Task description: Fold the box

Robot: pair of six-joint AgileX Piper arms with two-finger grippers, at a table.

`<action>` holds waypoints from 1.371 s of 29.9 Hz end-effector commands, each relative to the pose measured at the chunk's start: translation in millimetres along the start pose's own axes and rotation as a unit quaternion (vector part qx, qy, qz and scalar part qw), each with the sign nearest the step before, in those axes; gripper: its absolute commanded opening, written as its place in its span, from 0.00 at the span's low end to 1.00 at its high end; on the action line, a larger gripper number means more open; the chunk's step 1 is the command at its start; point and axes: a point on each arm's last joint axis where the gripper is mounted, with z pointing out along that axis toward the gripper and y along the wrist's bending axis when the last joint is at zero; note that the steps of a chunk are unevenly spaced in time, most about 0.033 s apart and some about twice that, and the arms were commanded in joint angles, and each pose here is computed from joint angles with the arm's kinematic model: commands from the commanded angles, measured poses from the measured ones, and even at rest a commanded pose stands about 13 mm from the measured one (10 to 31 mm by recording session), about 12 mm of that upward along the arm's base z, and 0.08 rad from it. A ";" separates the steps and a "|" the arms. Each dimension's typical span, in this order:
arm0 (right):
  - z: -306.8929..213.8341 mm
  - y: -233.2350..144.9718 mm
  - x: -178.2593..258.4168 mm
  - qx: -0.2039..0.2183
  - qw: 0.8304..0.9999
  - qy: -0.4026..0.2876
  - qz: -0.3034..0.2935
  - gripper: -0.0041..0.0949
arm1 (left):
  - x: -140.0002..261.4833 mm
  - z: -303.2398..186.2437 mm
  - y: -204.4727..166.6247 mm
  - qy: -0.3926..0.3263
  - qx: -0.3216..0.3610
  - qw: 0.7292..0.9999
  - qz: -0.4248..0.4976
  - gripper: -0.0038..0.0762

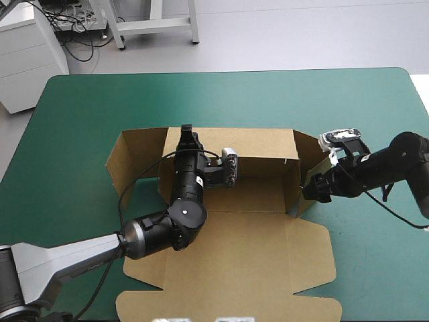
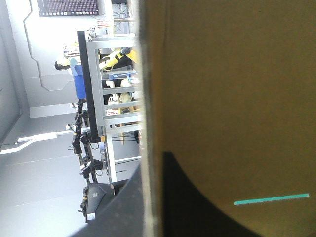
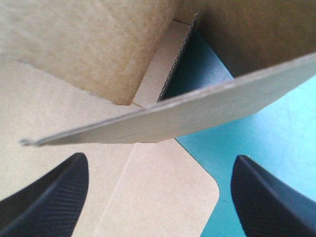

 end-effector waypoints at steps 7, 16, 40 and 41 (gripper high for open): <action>-45.4 24.7 6.1 0.017 0.995 -0.091 0.039 0.77 | 4.6 -8.8 26.5 0.004 -0.045 0.999 -0.025 0.01; -72.6 26.7 -6.6 0.058 0.989 -0.126 0.045 0.77 | 6.2 -8.5 22.2 0.013 -0.022 0.998 -0.052 0.01; -75.7 -27.5 -114.0 0.147 0.979 -0.113 0.083 0.77 | 4.8 -8.8 26.4 0.004 -0.044 0.998 -0.043 0.01; -69.8 -31.6 -115.9 0.149 0.980 -0.104 0.085 0.77 | 4.8 -8.8 26.4 0.004 -0.044 0.998 -0.043 0.01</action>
